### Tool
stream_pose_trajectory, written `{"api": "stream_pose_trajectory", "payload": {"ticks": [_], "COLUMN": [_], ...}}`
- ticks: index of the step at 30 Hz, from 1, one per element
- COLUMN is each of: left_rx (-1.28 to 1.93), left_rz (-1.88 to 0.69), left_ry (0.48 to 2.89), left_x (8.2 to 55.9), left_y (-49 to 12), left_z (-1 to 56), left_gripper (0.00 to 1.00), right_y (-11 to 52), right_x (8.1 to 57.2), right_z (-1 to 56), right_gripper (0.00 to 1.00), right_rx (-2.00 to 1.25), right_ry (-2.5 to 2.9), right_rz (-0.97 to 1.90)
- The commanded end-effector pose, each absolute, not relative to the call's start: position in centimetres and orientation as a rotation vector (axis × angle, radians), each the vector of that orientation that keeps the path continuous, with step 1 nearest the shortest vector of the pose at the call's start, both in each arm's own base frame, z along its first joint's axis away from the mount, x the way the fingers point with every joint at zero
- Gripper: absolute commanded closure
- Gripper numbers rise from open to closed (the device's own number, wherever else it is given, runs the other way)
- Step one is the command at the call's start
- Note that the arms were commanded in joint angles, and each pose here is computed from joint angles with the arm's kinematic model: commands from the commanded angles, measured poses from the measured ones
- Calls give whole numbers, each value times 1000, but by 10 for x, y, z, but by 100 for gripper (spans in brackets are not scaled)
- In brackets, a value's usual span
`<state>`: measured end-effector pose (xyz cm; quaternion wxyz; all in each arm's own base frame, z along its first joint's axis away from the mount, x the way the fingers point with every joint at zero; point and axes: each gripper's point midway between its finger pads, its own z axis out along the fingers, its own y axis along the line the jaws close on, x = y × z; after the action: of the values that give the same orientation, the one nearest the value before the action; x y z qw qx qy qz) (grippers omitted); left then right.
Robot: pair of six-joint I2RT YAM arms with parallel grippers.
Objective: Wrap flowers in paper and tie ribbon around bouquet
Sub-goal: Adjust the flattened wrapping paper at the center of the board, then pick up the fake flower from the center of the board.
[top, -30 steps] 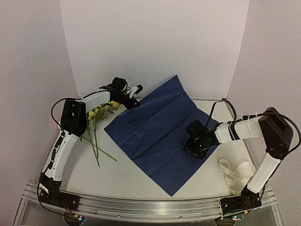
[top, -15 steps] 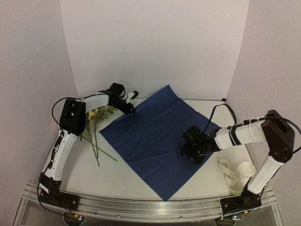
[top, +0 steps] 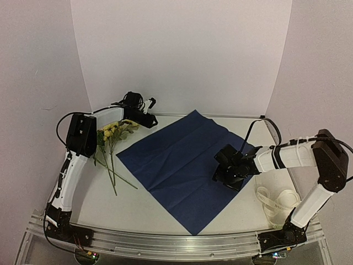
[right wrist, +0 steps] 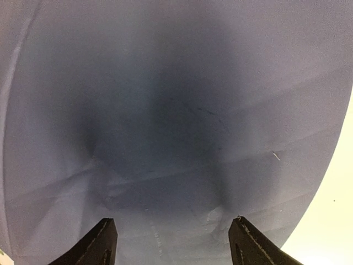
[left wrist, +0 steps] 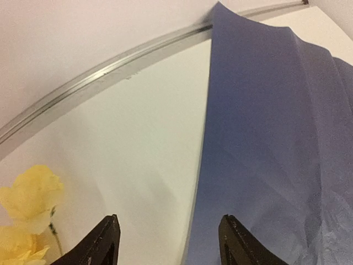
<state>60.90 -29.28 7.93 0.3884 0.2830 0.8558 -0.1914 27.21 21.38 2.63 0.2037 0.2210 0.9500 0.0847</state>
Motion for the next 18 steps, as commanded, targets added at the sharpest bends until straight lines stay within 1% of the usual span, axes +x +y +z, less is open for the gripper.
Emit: {"api": "stream_pose_trajectory", "payload": {"ticks": [1,2,4,7,11,14,18], "left_rx": [406,312,117,-113,-378,-526,-617], "left_rz": [-441,-431,-397,-367,-328,-282,-211], "left_ry": [2007,1999,2014,2051,2119,2190,2280], "left_x": [622,619,612,589,550,520,477], "left_y": [-267,-256,-231,-201,-167,-149,-136], "left_z": [214,229,238,238,224,202,172], "left_gripper": [26,25,24,22,23,26,28], "right_y": [228,232,234,237,247,251,257], "right_x": [295,298,303,308,316,322,324], "right_z": [77,85,97,113,131,143,150], "right_gripper": [24,22,21,20,20,20,21], "right_rx": [489,461,414,347,255,205,130], "right_ry": [2567,2556,2534,2503,2474,2451,2444], "right_rz": [304,315,319,328,348,351,361]}}
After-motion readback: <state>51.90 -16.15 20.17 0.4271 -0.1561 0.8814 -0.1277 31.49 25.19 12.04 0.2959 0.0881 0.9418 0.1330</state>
